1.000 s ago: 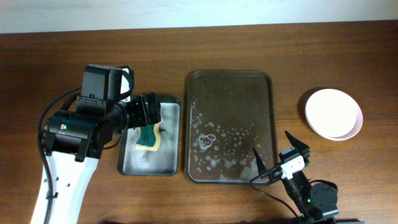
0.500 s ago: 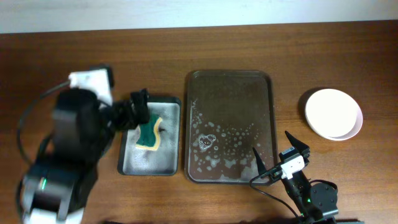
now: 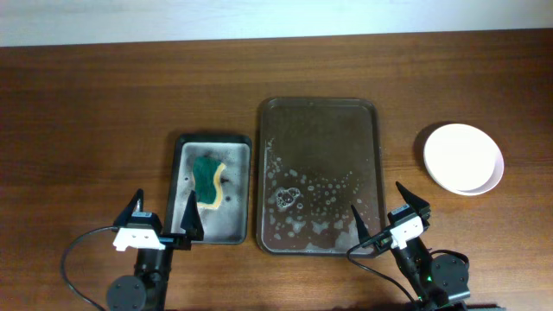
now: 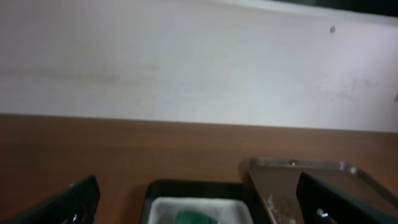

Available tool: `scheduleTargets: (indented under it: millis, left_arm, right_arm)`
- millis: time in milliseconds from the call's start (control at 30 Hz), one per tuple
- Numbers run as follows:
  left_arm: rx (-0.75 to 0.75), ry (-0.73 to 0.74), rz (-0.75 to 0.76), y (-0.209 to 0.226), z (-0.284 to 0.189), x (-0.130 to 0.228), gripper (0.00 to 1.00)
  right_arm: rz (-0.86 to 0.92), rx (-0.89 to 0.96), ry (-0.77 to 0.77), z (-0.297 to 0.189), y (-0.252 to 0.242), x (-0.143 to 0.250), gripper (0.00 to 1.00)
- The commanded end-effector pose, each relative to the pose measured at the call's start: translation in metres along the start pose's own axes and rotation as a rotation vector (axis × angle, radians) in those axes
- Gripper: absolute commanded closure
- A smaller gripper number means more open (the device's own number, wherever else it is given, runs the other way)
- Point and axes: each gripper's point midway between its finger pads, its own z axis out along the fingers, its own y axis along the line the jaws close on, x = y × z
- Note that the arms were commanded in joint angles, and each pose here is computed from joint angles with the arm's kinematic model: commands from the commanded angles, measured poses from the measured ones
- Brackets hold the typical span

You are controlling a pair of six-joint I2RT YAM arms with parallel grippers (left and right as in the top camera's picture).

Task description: Clean dirty plates on tray and stack at the side

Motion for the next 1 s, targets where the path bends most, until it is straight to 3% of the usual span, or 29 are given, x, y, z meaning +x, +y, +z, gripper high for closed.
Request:
scheduleTargets:
  millis: [0,300,367,967]
  left_arm:
    - [0.004,0.022,0.016,0.003,0.005,0.028,0.01]
    - [-0.022,0.039,0.015,0.010,0.004,0.032,0.01]
    - [-0.033,0.122,0.010,0.012,0.003,0.052,0.01]
    - [-0.041,0.126,0.010,0.014,0.003,0.053,0.01]
  right_arm:
    - [-0.003,0.007,0.006,0.000,-0.001,0.004,0.01]
    - [-0.003,0.006,0.006,0.000,-0.001,0.004,0.01]
    - [-0.003,0.007,0.006,0.000,-0.001,0.004,0.01]
    - [-0.003,0.007,0.006,0.000,-0.001,0.004,0.01]
